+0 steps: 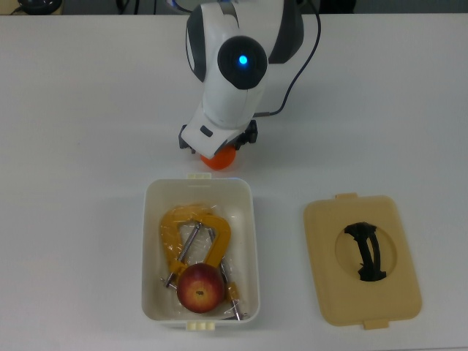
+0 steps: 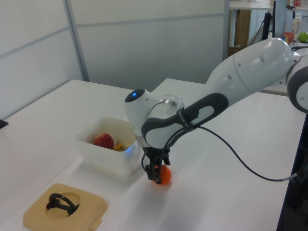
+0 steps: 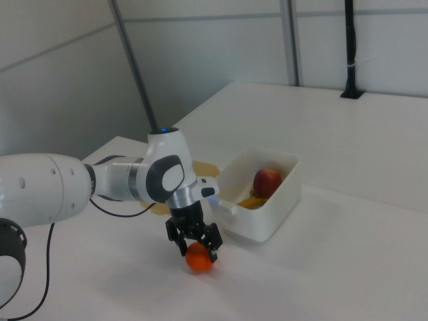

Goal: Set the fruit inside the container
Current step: 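Lift the orange, carry it into the container, and release it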

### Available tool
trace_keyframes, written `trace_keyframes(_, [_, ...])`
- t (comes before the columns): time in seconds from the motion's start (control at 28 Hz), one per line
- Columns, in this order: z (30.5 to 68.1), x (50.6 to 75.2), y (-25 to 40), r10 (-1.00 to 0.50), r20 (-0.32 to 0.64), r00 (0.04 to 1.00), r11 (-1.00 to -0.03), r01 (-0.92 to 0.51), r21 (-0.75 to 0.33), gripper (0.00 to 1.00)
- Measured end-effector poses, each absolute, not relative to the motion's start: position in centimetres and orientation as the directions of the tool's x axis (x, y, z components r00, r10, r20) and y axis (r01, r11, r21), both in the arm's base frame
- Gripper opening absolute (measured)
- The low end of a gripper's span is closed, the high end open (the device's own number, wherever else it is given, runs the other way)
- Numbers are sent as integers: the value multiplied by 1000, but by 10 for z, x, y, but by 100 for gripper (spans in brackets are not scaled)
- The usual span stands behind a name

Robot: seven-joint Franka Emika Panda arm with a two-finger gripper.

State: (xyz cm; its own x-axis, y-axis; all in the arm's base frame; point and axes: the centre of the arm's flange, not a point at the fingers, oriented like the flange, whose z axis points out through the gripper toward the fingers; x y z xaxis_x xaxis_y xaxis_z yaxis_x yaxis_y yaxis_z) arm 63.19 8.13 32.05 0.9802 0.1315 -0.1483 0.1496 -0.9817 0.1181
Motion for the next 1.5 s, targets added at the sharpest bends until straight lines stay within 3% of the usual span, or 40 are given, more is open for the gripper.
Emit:
trace_keyframes(0.11, [311,633,83,124,-147,981,-982,143,121,100])
trace_keyframes(0.32, [312,635,83,120,-141,983,-983,137,121,81])
trace_keyframes(0.46, [326,638,81,111,-115,987,-984,125,124,81])
trace_keyframes(0.79, [462,665,48,42,133,990,-992,25,127,81])
trace_keyframes(1.0, [505,680,54,10,317,948,-996,-20,91,81])
trace_keyframes(1.14, [499,696,65,-33,435,900,-997,-60,50,81])
trace_keyframes(1.39, [442,717,71,-41,474,879,-994,-84,70,81])
trace_keyframes(1.5, [429,721,71,-53,472,880,-993,-95,64,94])
